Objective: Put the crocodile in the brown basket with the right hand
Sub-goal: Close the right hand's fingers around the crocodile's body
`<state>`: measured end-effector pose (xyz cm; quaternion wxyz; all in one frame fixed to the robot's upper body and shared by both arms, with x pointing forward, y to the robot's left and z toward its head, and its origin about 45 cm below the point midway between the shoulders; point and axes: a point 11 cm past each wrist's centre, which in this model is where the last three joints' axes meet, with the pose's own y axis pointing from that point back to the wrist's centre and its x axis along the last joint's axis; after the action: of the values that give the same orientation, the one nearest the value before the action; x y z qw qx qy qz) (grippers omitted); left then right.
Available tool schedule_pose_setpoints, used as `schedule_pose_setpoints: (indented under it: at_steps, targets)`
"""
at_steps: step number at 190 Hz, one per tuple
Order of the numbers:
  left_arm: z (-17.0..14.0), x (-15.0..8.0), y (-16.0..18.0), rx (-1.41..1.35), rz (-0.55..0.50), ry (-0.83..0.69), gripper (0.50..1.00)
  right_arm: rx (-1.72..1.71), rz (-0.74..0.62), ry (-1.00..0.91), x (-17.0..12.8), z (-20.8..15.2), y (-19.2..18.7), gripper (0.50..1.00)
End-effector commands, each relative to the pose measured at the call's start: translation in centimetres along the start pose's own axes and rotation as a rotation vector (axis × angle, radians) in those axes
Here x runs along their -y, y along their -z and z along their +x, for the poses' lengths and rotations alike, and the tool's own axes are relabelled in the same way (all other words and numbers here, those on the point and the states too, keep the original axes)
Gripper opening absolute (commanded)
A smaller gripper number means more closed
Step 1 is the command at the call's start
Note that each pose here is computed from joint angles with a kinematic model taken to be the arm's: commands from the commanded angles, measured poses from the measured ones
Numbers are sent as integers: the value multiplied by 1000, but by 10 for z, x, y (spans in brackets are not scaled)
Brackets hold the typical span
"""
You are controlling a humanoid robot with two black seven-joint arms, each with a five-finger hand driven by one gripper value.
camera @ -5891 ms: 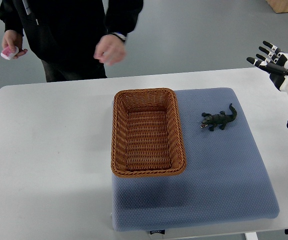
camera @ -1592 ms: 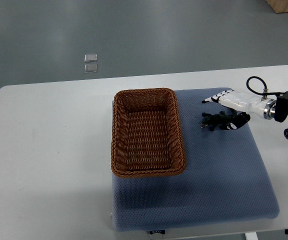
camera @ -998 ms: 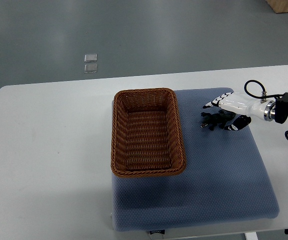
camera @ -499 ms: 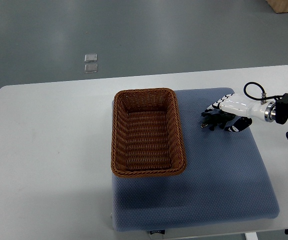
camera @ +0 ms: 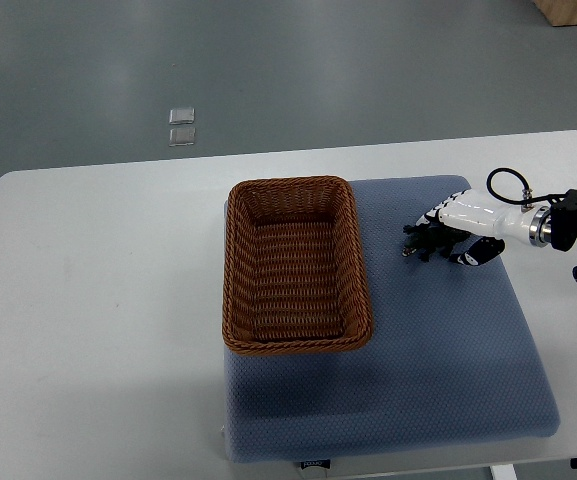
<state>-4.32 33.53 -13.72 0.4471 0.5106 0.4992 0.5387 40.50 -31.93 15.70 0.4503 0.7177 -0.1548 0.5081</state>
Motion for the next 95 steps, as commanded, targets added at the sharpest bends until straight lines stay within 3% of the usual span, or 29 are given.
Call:
schedule_pose_setpoints:
  at_steps: [1, 46, 81, 91, 92, 95]
  targets:
    - [0, 0, 0, 0, 0, 0, 1000, 0, 1, 0, 0, 0, 0, 746]
    - [0, 0, 0, 0, 0, 0, 1000, -1, -1, -1, 0, 0, 0, 676]
    - [0, 0, 0, 0, 0, 0, 1000, -2, -8, -1, -1, 0, -2, 572]
    - [0, 0, 0, 0, 0, 0, 1000, -2, -8, -1, -1, 0, -2, 572]
    - [0, 0, 0, 0, 0, 0, 1000, -1, -7, -2, 0, 0, -2, 546]
    - [0, 0, 0, 0, 0, 0, 1000, -1, -9, -3, -1, 0, -2, 545]
